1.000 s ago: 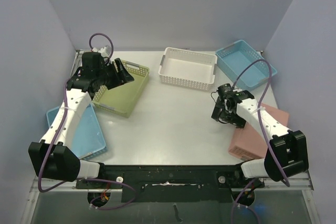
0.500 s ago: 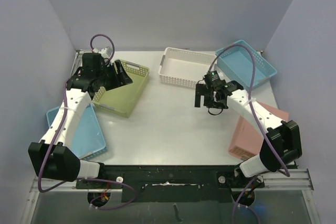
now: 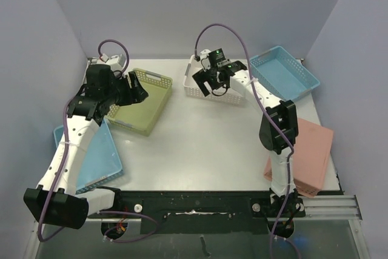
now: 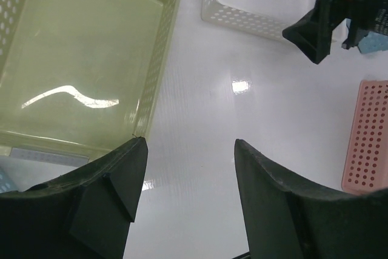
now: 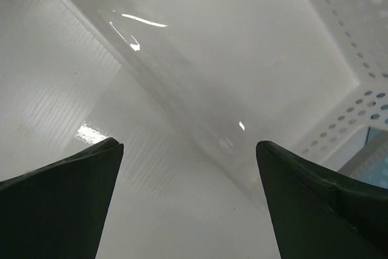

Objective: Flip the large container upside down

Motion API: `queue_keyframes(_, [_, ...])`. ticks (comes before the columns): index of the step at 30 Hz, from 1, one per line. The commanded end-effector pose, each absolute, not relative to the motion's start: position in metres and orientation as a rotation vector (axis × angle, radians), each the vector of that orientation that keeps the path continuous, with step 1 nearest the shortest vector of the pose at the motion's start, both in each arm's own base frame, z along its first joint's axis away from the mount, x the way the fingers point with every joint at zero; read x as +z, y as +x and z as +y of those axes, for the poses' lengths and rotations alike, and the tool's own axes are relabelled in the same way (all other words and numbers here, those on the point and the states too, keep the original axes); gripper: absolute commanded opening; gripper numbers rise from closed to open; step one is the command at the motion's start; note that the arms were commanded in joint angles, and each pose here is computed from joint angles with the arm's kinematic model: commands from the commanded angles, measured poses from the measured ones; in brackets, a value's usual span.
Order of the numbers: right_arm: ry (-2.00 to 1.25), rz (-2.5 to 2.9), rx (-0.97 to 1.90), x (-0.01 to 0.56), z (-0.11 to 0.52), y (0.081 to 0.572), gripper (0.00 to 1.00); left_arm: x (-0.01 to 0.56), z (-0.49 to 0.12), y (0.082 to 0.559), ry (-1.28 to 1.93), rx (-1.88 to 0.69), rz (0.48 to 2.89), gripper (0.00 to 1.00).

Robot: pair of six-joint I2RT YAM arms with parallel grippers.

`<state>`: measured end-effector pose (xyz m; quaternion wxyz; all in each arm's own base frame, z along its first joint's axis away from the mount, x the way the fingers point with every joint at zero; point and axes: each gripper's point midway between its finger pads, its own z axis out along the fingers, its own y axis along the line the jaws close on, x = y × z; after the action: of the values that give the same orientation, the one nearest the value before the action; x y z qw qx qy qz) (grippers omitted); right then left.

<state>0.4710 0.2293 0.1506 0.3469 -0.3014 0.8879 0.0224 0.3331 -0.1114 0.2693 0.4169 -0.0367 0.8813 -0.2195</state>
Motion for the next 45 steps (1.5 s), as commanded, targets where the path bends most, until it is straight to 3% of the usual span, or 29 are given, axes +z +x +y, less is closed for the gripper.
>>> queue_keyframes(1, [-0.936, 2.244, -0.017, 0.156, 0.220, 0.496, 0.98, 0.278, -0.102, 0.337, -0.069, -0.473, 2.140, 0.58])
queue_keyframes(12, [-0.933, 2.392, 0.237, 0.111, 0.214, 0.488, 1.00, 0.267, -0.110, 0.342, -0.071, -0.510, 2.163, 0.58])
queue_keyframes(14, [-0.945, 2.415, 0.270, 0.106, 0.216, 0.481, 0.95, 0.266, -0.112, 0.344, -0.075, -0.520, 2.169, 0.59])
queue_keyframes(17, [-0.943, 2.473, 0.318, 0.098, 0.217, 0.472, 0.81, 0.268, -0.114, 0.345, -0.069, -0.529, 2.170, 0.65])
queue_keyframes(31, [-0.920, 2.473, 0.326, 0.115, 0.234, 0.457, 0.01, 0.271, -0.113, 0.340, -0.086, -0.533, 2.149, 0.66])
queue_keyframes(38, [-0.827, 2.322, 0.380, 0.198, 0.280, 0.448, 0.00, 0.278, -0.113, 0.343, -0.076, -0.538, 2.161, 0.67])
queue_keyframes(45, [-0.478, 2.260, 0.758, 0.276, 0.310, 0.420, 0.00, 0.292, -0.082, 0.346, -0.149, -0.434, 2.182, 0.68])
